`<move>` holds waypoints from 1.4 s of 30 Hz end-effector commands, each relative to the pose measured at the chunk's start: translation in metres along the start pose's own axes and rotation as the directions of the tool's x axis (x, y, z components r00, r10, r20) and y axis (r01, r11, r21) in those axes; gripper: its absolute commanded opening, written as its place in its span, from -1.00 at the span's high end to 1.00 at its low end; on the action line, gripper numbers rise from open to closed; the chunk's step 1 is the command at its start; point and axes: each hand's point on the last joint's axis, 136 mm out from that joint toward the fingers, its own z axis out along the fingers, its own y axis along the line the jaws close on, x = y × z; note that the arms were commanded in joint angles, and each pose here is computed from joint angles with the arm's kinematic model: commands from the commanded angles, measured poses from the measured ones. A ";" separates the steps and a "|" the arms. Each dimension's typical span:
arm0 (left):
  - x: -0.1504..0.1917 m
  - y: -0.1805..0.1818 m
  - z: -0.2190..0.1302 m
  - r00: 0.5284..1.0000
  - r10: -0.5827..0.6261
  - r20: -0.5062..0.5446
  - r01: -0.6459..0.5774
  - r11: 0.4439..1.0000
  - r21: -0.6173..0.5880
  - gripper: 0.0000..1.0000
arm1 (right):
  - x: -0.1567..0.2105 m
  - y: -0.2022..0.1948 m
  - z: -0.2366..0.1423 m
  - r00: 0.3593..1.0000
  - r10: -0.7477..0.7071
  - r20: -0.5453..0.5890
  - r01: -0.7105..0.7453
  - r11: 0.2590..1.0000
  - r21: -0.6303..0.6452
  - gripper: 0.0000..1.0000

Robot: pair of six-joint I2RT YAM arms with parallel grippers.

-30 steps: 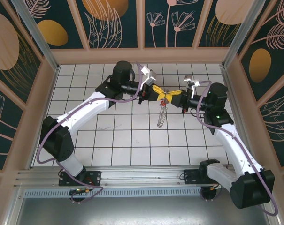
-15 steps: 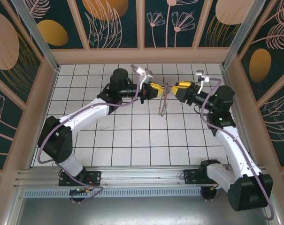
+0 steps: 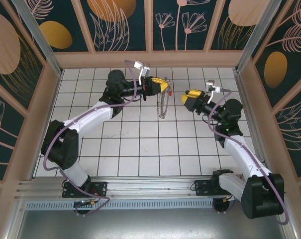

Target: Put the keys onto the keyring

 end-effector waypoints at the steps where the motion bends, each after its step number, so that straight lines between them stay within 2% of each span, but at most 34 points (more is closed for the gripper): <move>1: -0.024 -0.017 0.002 0.999 0.007 0.034 -0.010 0.997 0.077 1.00 | -0.014 0.008 0.001 0.996 -0.056 0.063 0.060 0.997 -0.051 -0.13; 7: -0.026 -0.019 -0.001 0.999 -0.011 0.050 0.008 0.998 0.067 1.00 | -0.015 0.003 0.008 0.997 -0.049 0.059 0.052 0.998 -0.041 -0.12; 13: -0.024 -0.019 -0.003 0.998 -0.022 0.058 0.019 0.998 0.056 1.00 | -0.006 -0.014 0.012 0.995 -0.102 0.005 0.100 0.985 0.139 -0.11; 18: -0.026 -0.019 -0.003 0.998 -0.016 0.059 0.013 0.999 0.048 1.00 | 0.000 -0.024 0.018 0.992 -0.123 0.010 0.117 0.967 0.228 -0.10; 30: -0.021 -0.015 -0.003 0.998 -0.041 0.045 0.039 0.998 0.042 1.00 | 0.020 0.000 0.049 0.973 -0.220 -0.064 0.228 0.957 0.182 -0.12; 42: -0.012 -0.014 -0.004 0.998 -0.053 0.029 0.052 0.998 0.041 1.00 | 0.010 0.001 0.065 0.966 -0.250 -0.068 0.259 0.948 0.185 -0.06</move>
